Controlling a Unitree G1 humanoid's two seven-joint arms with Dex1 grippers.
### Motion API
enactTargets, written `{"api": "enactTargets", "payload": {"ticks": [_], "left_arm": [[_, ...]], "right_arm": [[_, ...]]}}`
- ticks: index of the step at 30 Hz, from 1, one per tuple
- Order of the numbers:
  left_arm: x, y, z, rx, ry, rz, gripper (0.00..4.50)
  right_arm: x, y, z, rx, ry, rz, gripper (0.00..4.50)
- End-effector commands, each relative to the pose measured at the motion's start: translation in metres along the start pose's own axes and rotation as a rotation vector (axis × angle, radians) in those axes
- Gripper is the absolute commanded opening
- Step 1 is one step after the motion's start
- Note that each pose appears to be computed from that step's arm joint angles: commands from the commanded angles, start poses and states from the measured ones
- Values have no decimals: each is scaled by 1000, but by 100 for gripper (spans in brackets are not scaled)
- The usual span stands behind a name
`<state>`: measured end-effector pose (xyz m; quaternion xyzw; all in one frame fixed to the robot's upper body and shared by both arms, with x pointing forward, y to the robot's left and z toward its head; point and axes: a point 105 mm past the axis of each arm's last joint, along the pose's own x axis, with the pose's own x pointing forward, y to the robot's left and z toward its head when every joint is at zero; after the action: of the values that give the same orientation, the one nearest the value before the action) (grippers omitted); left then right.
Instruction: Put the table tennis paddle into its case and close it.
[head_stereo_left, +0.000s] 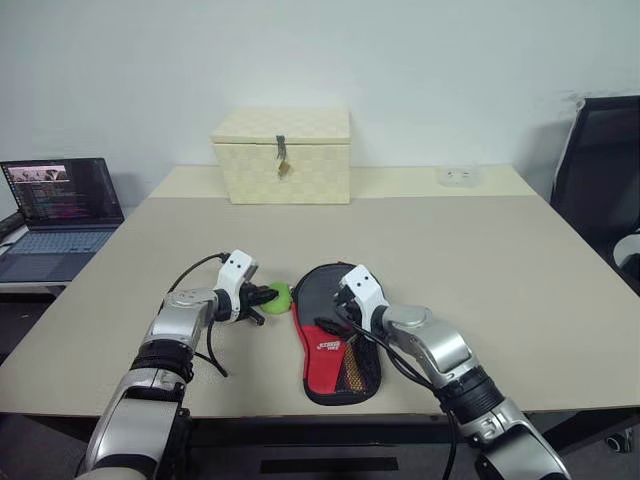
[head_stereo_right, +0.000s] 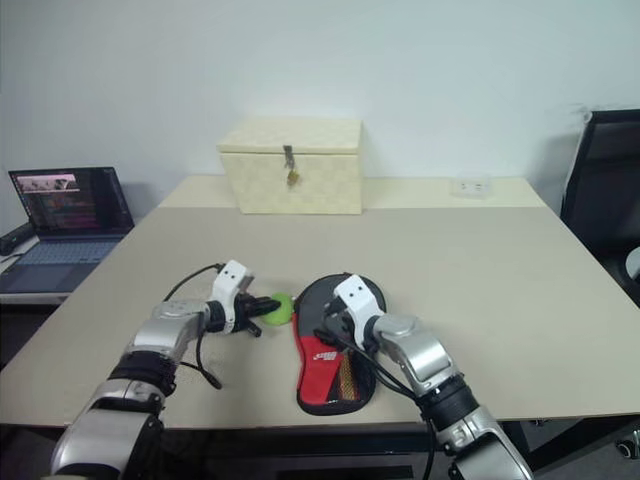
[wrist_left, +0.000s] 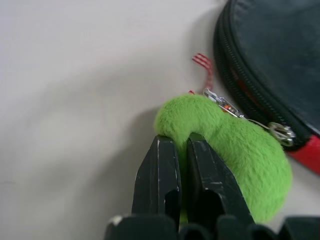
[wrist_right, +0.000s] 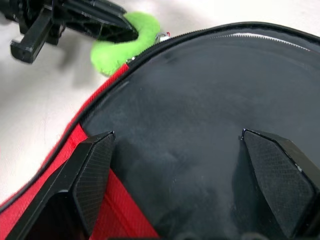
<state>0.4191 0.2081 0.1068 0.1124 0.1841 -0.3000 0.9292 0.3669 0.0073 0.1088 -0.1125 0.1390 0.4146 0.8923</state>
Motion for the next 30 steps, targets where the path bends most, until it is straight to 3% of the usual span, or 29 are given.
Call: {"api": "enactTargets", "payload": {"ticks": [1,6,13,23,30], "left_arm": [[5,10,5,63,31,75,6],[14,20,22,158,51,169,6],[34,15,73,408,37,299,6],[58,-22,132,726,-36,340,6],[77,-58,146,943,-67,310,6]], "right_arm": [[0,7,-4,-26,9,13,450],[2,12,-12,-19,31,18,450],[5,24,-20,-10,50,36,450],[1,43,-39,40,103,78,450],[-6,49,-53,32,154,95,450]]}}
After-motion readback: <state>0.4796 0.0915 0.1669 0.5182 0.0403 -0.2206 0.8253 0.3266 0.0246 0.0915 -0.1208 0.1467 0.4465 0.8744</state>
